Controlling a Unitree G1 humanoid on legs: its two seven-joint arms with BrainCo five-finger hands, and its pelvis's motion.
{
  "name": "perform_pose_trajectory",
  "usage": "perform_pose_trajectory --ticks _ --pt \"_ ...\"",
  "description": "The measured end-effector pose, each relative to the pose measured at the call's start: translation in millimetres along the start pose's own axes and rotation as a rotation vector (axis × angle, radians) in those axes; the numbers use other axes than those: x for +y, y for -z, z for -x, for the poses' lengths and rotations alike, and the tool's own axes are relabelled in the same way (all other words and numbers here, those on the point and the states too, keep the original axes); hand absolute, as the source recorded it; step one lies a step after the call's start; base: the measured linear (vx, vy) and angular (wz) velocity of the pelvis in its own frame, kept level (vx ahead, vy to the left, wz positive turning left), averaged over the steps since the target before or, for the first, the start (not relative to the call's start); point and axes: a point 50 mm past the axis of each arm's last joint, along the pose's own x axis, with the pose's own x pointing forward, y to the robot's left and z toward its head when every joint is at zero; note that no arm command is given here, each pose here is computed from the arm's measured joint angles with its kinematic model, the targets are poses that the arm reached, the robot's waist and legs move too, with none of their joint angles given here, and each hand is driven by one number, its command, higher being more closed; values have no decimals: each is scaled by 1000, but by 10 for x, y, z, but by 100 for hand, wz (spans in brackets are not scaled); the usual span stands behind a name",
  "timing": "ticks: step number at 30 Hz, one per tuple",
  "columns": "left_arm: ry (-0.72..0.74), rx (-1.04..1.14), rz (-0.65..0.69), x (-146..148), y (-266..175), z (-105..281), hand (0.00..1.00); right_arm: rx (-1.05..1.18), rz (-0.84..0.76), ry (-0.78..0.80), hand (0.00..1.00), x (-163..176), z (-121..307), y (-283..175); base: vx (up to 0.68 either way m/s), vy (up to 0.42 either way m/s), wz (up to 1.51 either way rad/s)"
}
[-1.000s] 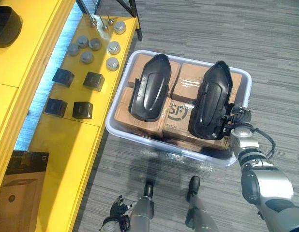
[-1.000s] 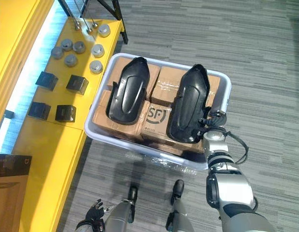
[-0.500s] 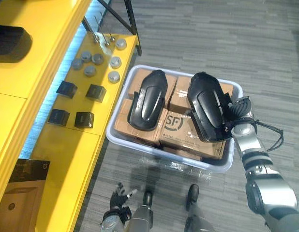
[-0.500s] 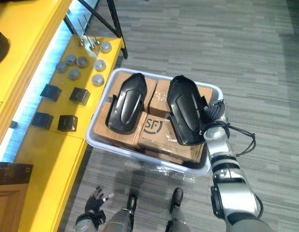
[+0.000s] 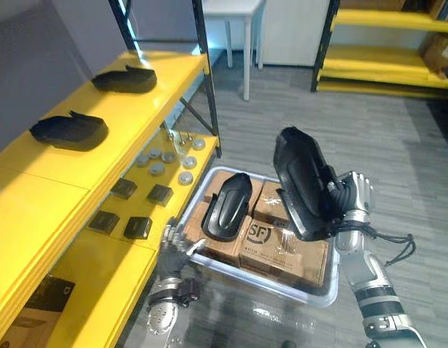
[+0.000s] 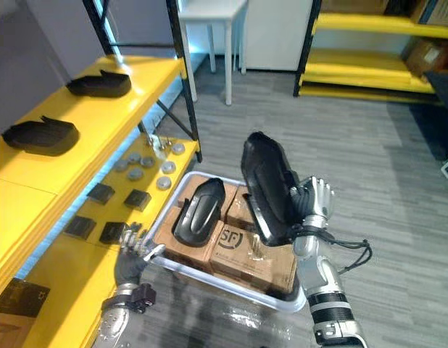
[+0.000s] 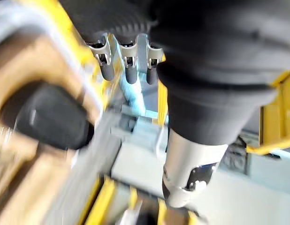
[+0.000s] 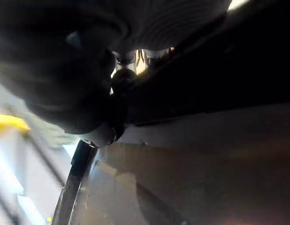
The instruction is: Walk over and take plastic housings, then place them on the shelf
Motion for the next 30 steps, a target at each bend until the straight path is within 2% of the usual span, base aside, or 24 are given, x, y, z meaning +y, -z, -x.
perform_pose_trajectory --ticks 2,6,11,20,21,30 --pt "90 74 71 -124 95 -61 0 -66 -45 -34 100 118 64 -215 -119 -47 0" --pt "146 144 172 -236 164 -146 0 -180 -110 -73 100 250 186 -548 -142 -33 -15" --pt "152 206 215 -241 235 -157 0 -307 -214 -97 100 318 363 -904 -59 -20 -11" --pt "71 229 335 -212 237 -272 0 -371 -321 -262 100 601 794 -1136 61 8 -9" --pt "56 220 365 -193 222 -281 100 -359 -338 -272 100 614 817 -1132 62 29 -4" --pt "-88 141 424 -95 142 -313 100 -324 -443 -310 100 637 985 -1149 15 32 -1"
